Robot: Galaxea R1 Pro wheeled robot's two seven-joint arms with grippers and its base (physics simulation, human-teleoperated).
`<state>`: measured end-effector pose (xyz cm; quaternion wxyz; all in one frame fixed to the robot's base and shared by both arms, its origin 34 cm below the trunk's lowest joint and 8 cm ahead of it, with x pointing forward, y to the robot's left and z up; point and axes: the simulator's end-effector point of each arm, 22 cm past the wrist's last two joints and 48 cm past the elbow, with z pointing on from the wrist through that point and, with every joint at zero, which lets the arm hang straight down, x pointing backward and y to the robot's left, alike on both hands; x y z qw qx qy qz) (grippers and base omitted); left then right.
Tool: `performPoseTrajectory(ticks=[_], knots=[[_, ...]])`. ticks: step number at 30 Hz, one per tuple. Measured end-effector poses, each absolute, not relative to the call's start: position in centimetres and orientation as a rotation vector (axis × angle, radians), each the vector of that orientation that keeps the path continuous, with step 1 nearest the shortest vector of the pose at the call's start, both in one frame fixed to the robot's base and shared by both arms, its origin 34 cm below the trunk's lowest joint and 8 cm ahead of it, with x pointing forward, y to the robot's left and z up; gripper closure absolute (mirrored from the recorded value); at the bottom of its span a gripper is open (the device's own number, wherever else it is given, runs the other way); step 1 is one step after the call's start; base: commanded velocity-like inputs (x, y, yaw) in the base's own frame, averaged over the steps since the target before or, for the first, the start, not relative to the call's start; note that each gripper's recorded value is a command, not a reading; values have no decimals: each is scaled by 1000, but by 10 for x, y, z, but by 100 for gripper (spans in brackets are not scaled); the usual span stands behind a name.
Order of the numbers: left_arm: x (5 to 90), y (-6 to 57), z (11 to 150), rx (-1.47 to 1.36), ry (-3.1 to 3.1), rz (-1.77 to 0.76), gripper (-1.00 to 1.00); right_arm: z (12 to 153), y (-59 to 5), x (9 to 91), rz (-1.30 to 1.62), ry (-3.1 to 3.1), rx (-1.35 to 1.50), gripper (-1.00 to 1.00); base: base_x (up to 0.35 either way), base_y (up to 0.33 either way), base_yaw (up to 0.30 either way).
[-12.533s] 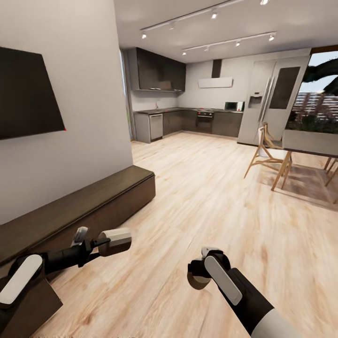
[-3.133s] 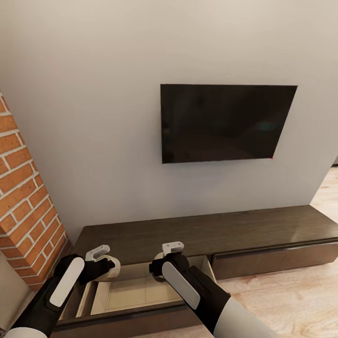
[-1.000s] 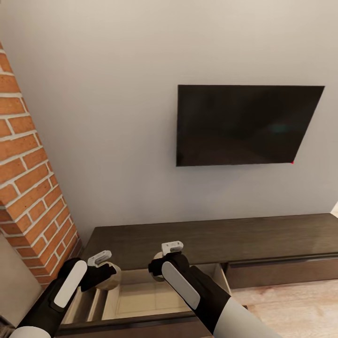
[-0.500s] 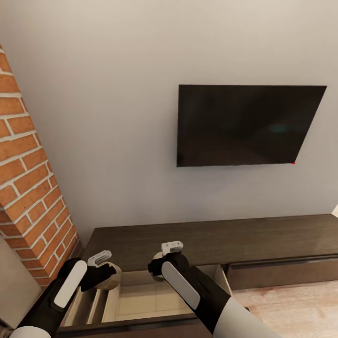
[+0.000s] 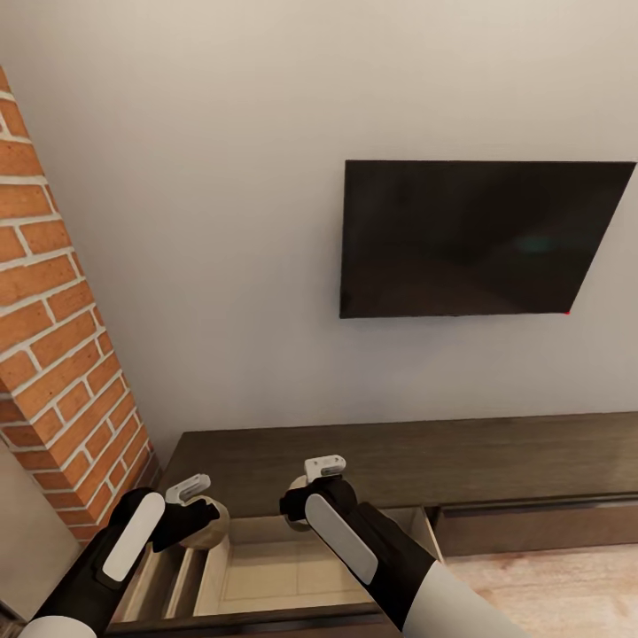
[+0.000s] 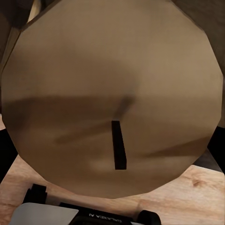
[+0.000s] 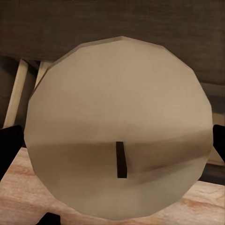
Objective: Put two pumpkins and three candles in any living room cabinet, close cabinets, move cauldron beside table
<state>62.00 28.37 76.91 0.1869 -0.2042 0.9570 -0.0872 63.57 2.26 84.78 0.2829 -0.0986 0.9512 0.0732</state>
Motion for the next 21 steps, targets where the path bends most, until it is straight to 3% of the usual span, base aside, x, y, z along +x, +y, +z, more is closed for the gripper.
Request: performPoseTrajectory(ticks=[21], knots=[[620,272,769,-577,2697,-279,100,844,19,636,190,2556,-244,100,0,0,0]])
